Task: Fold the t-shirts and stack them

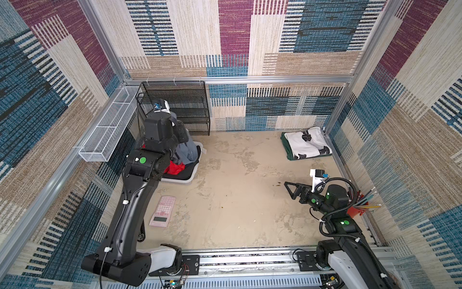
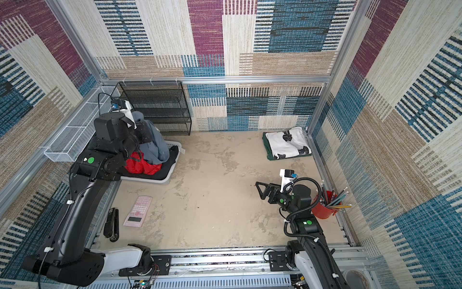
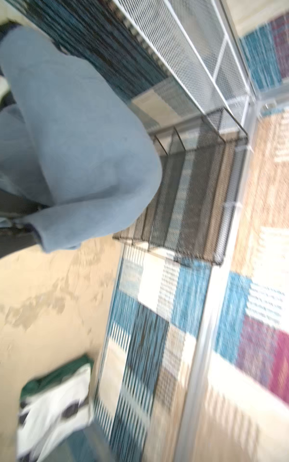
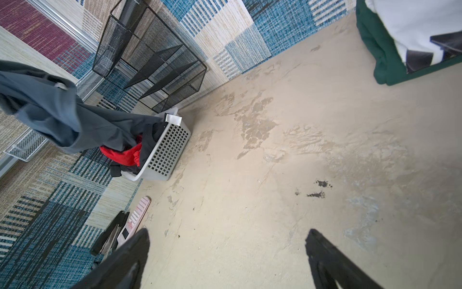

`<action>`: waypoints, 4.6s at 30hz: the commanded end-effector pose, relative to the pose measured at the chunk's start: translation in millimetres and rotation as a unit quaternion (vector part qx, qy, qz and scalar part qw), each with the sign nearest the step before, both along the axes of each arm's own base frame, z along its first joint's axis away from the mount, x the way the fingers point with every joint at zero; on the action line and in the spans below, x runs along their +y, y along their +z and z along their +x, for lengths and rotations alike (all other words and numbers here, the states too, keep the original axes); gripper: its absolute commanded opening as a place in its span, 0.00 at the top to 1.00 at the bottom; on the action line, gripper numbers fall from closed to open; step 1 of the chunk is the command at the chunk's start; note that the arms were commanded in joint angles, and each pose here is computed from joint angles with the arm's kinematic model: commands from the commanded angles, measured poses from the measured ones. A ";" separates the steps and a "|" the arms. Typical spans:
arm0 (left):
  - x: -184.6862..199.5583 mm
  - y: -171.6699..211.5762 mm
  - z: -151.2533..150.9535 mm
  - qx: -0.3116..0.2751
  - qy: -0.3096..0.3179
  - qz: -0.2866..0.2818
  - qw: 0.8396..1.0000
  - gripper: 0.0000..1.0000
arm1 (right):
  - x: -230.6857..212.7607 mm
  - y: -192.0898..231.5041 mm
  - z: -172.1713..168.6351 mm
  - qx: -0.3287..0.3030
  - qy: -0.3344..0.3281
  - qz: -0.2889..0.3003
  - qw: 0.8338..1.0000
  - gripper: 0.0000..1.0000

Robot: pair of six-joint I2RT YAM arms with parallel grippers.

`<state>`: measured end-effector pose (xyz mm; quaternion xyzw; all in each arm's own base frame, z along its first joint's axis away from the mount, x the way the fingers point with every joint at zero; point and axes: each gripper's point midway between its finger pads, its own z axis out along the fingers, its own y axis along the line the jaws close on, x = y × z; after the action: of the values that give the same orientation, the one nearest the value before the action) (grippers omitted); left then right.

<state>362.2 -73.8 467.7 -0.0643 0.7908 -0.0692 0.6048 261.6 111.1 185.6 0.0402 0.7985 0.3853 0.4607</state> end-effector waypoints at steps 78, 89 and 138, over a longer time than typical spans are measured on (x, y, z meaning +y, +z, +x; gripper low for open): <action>-49.7 -370.8 -44.0 0.379 -0.046 0.112 0.917 0.34 | 24.1 60.1 192.0 0.039 -0.157 -0.186 0.969 1.00; -12.9 -384.5 -32.5 0.403 0.002 0.141 0.904 0.35 | -87.1 132.5 152.5 -0.011 -0.321 -0.183 0.929 1.00; -77.4 -241.4 69.7 0.193 -0.049 0.147 0.969 0.00 | -21.5 28.9 108.2 0.083 -0.133 -0.080 0.984 1.00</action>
<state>441.3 -126.2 218.3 0.0433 0.9037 0.0679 0.4206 361.2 89.6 197.6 0.1431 0.8613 0.2472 0.4202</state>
